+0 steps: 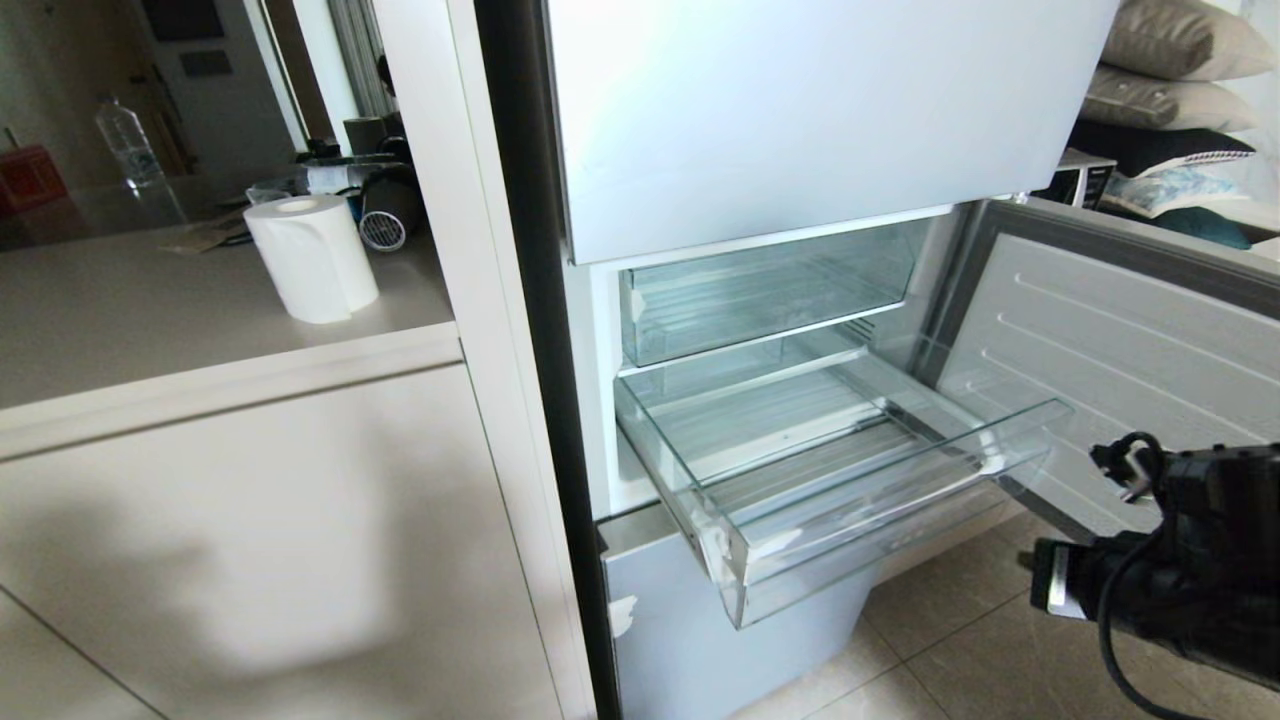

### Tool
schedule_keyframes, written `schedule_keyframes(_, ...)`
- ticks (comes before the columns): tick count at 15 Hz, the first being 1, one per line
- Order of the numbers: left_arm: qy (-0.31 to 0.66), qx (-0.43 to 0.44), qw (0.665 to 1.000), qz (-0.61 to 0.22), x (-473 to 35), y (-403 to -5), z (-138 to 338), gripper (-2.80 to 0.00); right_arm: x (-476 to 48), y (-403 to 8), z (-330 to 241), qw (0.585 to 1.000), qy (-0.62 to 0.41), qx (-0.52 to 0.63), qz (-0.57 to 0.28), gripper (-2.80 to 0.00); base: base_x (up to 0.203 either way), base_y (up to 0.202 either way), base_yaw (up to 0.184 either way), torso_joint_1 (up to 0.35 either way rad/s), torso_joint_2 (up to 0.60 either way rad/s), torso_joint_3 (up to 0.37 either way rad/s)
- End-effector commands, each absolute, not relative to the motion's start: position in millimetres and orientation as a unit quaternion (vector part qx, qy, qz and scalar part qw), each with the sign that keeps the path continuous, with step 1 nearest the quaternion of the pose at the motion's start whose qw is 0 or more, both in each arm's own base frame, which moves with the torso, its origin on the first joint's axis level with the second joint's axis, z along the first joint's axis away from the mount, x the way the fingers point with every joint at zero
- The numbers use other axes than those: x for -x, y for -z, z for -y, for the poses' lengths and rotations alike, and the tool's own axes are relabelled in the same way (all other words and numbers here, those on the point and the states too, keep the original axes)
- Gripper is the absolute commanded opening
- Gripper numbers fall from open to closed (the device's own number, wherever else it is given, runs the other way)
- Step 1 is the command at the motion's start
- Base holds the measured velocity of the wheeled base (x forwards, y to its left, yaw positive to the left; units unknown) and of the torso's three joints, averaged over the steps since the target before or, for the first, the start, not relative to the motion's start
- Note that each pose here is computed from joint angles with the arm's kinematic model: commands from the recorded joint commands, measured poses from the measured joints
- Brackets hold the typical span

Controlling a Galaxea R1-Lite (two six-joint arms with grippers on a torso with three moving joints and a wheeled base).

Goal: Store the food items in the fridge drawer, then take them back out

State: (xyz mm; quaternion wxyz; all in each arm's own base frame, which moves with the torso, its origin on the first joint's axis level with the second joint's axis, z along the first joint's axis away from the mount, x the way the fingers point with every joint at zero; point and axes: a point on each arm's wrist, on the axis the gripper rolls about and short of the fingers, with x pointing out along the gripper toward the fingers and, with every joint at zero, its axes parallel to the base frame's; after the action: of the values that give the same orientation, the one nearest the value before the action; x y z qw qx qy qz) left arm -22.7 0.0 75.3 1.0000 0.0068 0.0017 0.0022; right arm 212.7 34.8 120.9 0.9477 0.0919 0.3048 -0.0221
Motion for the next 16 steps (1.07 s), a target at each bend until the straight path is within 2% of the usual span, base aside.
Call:
schedule_keyframes(1,-0.002,-0.007,1.000,-0.002,23,-75,0,-2.80,-228,-93,-48,0.930,0.010,-0.075,-0.360,-2.80,0.000,0.000,0.000,0.000,0.00,0.000)
schedule_keyframes(6,-0.003,-0.007,1.000,-0.002,23,-75,0,-2.80,-282,-56,-74,0.930,-0.012,-0.068,-0.362,-2.80,0.000,0.000,0.000,0.000,0.00,0.000)
schedule_keyframes(10,-0.002,-0.007,1.000,-0.002,23,-75,0,-2.80,-328,-33,-90,0.943,-0.054,-0.086,-0.316,-2.80,0.000,0.000,0.000,0.000,0.00,0.000)
schedule_keyframes(16,-0.002,-0.007,1.000,-0.002,23,-75,0,-2.80,-402,-31,-121,0.963,-0.085,-0.104,-0.233,-2.80,0.000,0.000,0.000,0.000,0.00,0.000)
